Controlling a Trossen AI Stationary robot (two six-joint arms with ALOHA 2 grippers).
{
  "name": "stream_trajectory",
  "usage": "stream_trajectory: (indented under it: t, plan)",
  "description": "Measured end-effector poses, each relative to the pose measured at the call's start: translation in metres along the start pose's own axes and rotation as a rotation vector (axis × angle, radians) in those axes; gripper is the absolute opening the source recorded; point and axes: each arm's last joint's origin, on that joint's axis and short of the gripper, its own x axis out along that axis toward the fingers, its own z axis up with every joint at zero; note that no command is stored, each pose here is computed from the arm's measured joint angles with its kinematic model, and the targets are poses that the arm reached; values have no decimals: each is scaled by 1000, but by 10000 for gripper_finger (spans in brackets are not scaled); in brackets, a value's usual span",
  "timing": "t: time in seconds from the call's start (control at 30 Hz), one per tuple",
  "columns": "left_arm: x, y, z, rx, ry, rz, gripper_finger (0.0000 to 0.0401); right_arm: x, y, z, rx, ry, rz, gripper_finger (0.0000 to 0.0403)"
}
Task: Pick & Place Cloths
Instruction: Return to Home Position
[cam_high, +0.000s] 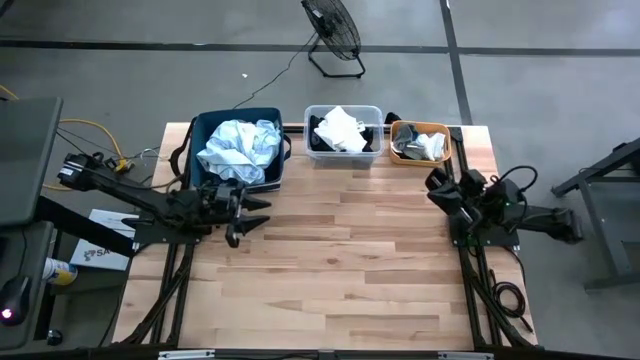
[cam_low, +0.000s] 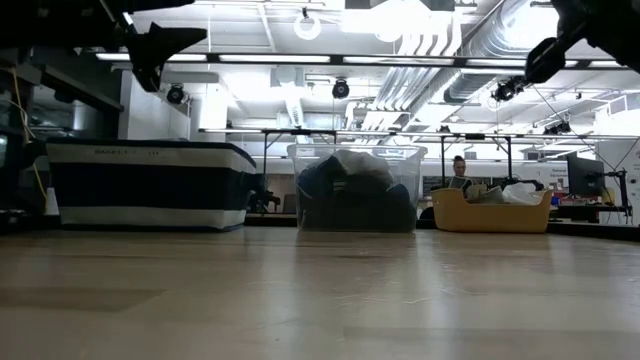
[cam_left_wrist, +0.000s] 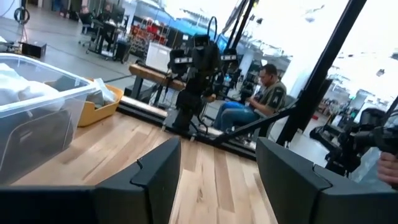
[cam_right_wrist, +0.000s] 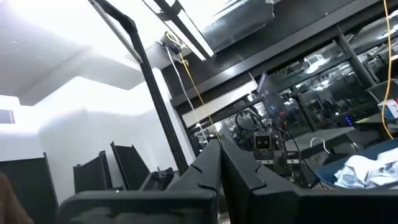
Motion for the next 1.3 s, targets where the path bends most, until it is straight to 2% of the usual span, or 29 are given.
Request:
stream_trajectory:
  t: [0.27, 0.43, 0.67, 0.93, 1.17, 1.3]
  plan:
    - [-17, 12, -19, -18, -79, -40, 204, -1, -4, -4, 25, 38, -42, 4]
    - [-27, 18, -25, -27, -117, -56, 204, -2, -3, -4, 40, 57, -14, 4]
    - [-34, 19, -24, 6, -67, -82, 204, -2, -2, -5, 56, 81, 17, 4]
    - [-52, 24, -20, 14, -34, -72, 204, -3, -7, -13, 76, 166, -30, 4]
    - [-68, 31, -22, 26, -5, -61, 204, -4, -7, -20, 33, 280, 44, 4]
    - [-68, 32, -24, 42, 45, -30, 204, -5, -10, -22, 57, 291, -11, 4]
